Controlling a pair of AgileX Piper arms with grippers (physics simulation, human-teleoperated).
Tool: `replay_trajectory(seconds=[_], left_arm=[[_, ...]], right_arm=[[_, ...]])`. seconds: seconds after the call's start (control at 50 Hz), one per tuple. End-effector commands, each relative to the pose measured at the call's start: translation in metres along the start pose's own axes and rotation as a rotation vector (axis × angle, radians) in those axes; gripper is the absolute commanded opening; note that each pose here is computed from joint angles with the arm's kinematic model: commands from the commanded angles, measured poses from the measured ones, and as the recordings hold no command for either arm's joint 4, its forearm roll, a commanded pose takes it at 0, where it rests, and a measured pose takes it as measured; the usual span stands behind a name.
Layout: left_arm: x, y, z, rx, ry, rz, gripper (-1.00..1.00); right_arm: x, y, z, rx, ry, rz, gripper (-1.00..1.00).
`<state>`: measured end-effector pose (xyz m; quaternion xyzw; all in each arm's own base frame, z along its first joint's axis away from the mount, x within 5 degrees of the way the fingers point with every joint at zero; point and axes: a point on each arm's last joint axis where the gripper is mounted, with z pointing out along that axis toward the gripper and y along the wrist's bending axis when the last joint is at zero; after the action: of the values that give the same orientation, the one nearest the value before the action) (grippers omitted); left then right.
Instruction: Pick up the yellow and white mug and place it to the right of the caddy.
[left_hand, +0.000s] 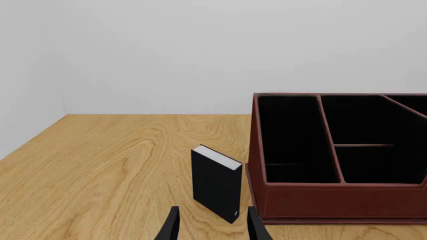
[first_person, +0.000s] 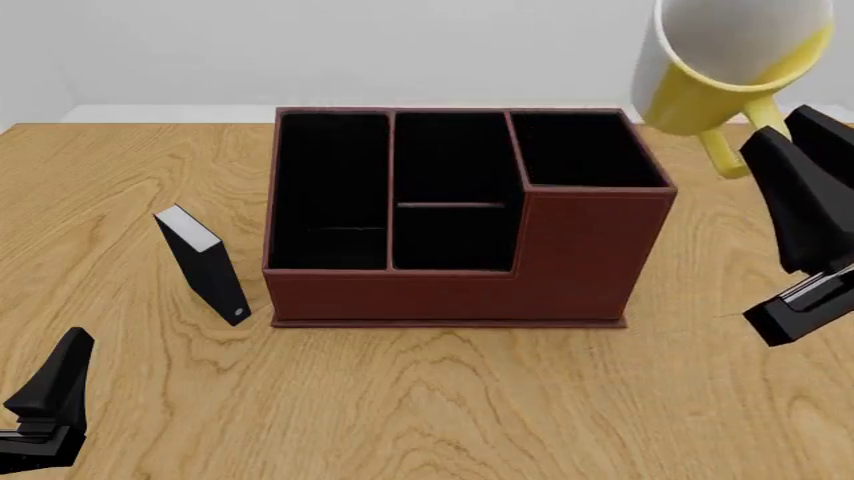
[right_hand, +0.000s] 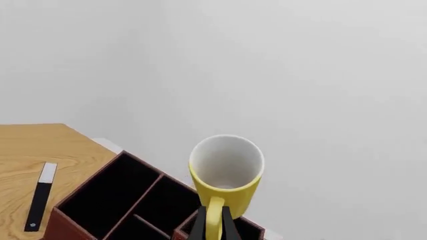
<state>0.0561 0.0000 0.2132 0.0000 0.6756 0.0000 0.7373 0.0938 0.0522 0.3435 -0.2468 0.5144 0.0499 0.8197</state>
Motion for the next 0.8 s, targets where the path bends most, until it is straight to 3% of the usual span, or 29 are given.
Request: replay_trajectory(seconds=[0.02,0.8], left_arm=[[0.000,0.000,0.000,0.000,0.000,0.000,1.00],[0.000,0.000,0.000,0.000,0.000,0.000,1.00]], right_arm=[[-0.004,-0.004,-0.006,0.025,-0.001,0.005,-1.00],[-0.003,-0.019,-0.016,0.167,0.055,-0.030,-1.00]])
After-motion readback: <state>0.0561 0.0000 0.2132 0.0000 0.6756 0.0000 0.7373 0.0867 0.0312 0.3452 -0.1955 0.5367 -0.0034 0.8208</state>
